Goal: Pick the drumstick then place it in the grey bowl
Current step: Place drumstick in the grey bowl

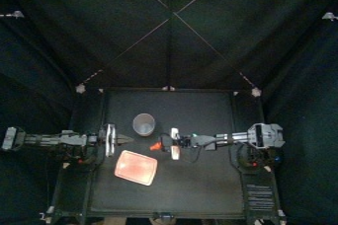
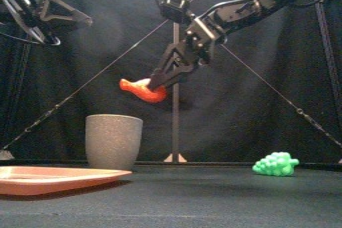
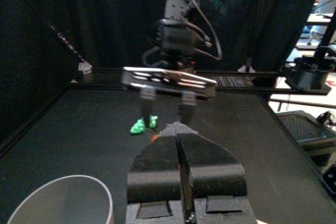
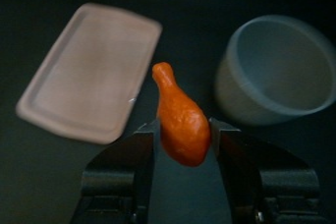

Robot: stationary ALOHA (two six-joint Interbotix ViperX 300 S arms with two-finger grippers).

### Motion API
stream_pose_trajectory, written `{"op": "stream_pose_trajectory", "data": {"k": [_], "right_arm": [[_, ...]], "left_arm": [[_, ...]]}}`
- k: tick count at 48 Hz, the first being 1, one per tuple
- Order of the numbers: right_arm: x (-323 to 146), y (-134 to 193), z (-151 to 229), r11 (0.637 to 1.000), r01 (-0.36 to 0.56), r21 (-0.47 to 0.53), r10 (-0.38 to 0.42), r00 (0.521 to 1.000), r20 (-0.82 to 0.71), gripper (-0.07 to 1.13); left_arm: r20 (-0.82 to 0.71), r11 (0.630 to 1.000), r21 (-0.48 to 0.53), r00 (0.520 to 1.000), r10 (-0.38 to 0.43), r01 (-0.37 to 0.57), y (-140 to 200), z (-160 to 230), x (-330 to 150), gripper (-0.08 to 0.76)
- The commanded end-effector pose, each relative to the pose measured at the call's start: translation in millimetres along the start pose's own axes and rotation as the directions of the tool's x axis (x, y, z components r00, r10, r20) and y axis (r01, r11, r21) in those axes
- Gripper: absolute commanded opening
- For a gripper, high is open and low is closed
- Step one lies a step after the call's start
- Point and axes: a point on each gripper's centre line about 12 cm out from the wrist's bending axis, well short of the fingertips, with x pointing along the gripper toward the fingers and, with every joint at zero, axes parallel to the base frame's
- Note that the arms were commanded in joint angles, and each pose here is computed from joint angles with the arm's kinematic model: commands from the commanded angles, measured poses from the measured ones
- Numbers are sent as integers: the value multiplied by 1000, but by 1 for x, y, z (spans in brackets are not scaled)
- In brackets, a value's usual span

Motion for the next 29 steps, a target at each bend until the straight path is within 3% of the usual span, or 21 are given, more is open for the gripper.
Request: {"op": "stream_pose_trajectory", "data": {"k": [1, 8, 16, 29], "right_arm": [[1, -43, 33, 996, 85, 10, -85, 985, 147, 411], [20, -76, 38, 989, 138, 48, -144, 973, 182, 414], [45, -81, 35, 989, 141, 34, -145, 975, 168, 465], [50, -76, 28, 991, 130, 43, -135, 981, 140, 768]], "left_arm": [[17, 1000, 2, 1000, 3, -3, 1, 5, 2, 21], [12, 1000, 2, 1000, 3, -3, 1, 3, 1, 21], [3, 1000, 0, 1000, 3, -3, 1, -1, 0, 21], [-2, 1000, -2, 1000, 5, -5, 1, -3, 0, 21]]}}
